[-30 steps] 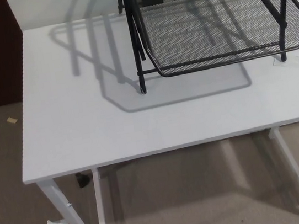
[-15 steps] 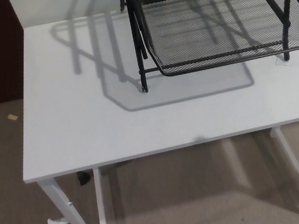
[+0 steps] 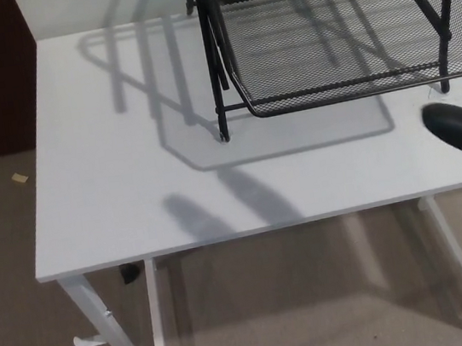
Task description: The robot walks towards a file tray kept in the middle of a desk and uses its right hand to grab a tray and pulls it out towards itself
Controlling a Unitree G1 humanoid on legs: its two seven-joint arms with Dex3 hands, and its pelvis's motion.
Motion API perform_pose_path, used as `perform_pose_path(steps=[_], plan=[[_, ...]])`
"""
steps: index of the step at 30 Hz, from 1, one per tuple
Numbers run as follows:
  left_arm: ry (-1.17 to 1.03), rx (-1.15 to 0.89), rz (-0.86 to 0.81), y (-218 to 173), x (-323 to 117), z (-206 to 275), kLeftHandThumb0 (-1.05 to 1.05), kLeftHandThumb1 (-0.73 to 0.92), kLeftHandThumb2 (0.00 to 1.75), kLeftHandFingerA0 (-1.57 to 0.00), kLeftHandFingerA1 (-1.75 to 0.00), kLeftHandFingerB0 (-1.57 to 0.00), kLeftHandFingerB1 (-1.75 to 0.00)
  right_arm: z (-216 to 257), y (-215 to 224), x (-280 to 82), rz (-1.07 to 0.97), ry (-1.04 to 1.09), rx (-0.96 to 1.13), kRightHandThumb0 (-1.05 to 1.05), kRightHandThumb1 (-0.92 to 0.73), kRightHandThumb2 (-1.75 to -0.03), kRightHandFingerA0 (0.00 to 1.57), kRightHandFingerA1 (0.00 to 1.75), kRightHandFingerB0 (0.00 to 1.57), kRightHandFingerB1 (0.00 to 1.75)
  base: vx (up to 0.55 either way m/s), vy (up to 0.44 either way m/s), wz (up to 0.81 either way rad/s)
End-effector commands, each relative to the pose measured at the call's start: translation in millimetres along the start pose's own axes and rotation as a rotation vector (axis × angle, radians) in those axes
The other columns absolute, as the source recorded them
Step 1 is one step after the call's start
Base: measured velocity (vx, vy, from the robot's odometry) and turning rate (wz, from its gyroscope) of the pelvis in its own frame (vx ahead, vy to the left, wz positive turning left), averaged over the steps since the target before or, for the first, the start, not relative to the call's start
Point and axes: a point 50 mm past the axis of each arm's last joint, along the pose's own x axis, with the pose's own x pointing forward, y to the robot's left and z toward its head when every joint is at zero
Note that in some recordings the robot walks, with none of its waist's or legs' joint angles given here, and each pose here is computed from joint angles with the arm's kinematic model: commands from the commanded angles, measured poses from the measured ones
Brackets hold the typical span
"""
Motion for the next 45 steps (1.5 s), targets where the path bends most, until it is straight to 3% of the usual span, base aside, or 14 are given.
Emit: perform_pose_path(steps=[1,7,19,43,44,45], plan=[[-0.13,0.216,-0.009,11.4,-1.4,23.2,-0.36,0.61,0.6,-0.55,-0.47,-0.3,-0.36,-44.1,73.6,56.9,0.469,0.195,-1.02,-0.68,-0.44,-0.79,0.0,0.1,0.07,0.21,0.0,0.0,0.0],[-0.123,0.247,-0.014,9.8,-1.3,26.9,-0.39,0.59,0.59,-0.55,-0.46,-0.3,-0.35,-60.3,80.3,64.6,0.489,0.265,-1.123,-0.64,-0.43,-0.8,0.0,0.15,0.05,0.22,0.0,0.0,0.0],[-0.145,0.286,-0.038,12.1,-1.2,32.2,-0.41,0.6,0.58,-0.55,-0.46,-0.3,-0.35,-85.6,83.4,66.6,0.555,0.338,-1.338,-0.78,-0.47,-0.81,0.0,0.0,0.01,0.03,0.0,0.0,0.0],[-0.146,0.334,-0.057,12.4,-1.5,30.9,-0.44,0.61,0.58,-0.58,-0.46,-0.3,-0.34,-92.2,78.2,66.6,0.518,0.403,-1.411,-0.83,-0.51,-0.84,0.0,0.0,0.0,0.01,0.0,0.0,0.0],[-0.149,0.344,-0.058,12.2,-2.2,32.0,-0.51,0.48,0.78,-0.53,-0.57,-0.24,-0.45,-91.6,78.4,67.0,0.518,0.403,-1.411,-0.84,-0.52,-0.85,0.0,0.0,0.0,0.01,0.0,0.0,0.0],[-0.149,0.349,-0.058,11.8,-2.7,32.5,-0.52,0.49,0.78,-0.53,-0.57,-0.24,-0.45,-91.5,78.8,67.3,0.516,0.406,-1.41,-0.82,-0.51,-0.84,0.0,0.0,0.0,0.01,0.0,0.0,0.0]])
